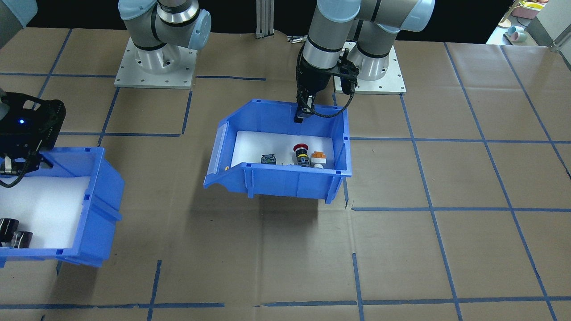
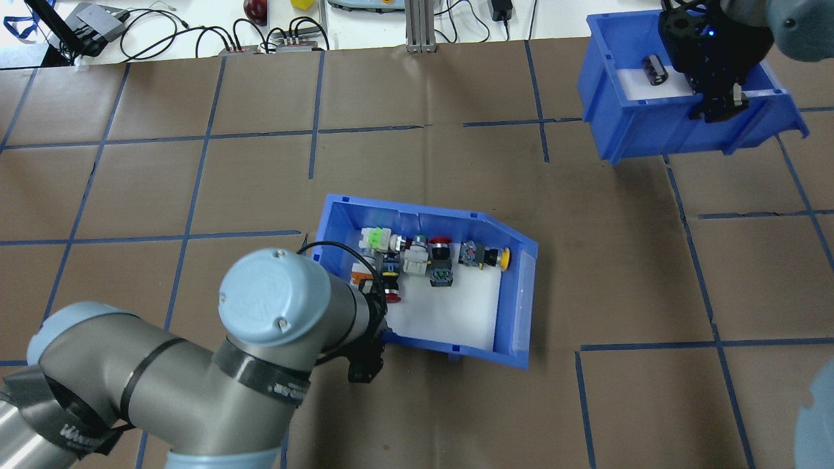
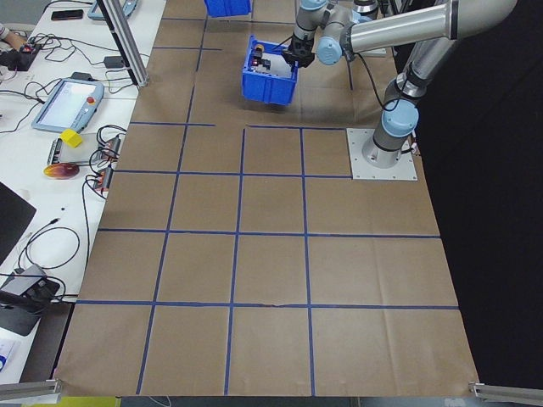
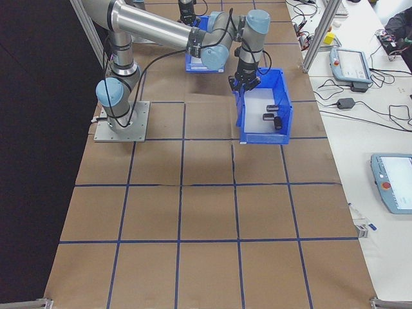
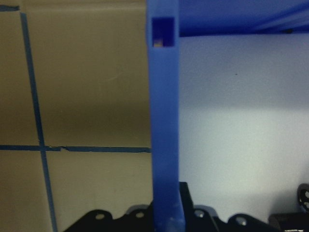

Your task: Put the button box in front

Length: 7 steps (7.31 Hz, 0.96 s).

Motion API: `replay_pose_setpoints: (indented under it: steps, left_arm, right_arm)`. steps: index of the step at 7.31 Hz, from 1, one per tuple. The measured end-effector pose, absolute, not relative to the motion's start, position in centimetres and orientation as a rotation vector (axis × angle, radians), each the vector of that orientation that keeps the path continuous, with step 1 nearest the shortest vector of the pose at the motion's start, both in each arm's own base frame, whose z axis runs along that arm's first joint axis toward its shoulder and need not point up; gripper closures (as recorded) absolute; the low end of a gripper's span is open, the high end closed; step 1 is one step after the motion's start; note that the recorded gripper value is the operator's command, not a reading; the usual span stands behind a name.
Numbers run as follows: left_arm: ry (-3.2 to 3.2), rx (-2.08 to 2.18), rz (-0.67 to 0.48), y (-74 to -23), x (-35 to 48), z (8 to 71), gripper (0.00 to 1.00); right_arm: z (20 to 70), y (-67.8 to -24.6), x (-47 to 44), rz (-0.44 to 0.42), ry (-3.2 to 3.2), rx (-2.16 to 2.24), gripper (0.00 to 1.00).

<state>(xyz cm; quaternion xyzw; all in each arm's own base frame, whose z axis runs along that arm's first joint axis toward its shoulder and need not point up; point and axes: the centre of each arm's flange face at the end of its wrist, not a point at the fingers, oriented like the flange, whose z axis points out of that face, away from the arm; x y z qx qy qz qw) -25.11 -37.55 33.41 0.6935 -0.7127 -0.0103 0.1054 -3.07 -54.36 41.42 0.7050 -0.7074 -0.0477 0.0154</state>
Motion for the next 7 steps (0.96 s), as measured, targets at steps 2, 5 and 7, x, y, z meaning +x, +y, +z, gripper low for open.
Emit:
replay_pose_setpoints:
  steps: [2, 5, 7]
  left_arm:
    - [-2.075, 2.056, -0.029, -46.7, -26.3, 34.0, 1.0]
    - [-2.075, 2.073, -0.052, -57.7, -29.0, 31.0, 0.99]
    - [-2.062, 2.078, -0.047, -62.1, -30.6, 29.6, 0.84]
  right_arm:
    - [41.2, -49.1, -1.8, -0.138, -2.188, 2.201, 0.91]
    - [40.2, -47.5, -1.3, -0.101, -2.137, 2.198, 0.91]
    - [39.1, -47.3, -1.2, -0.108, -2.108, 2.238, 0.91]
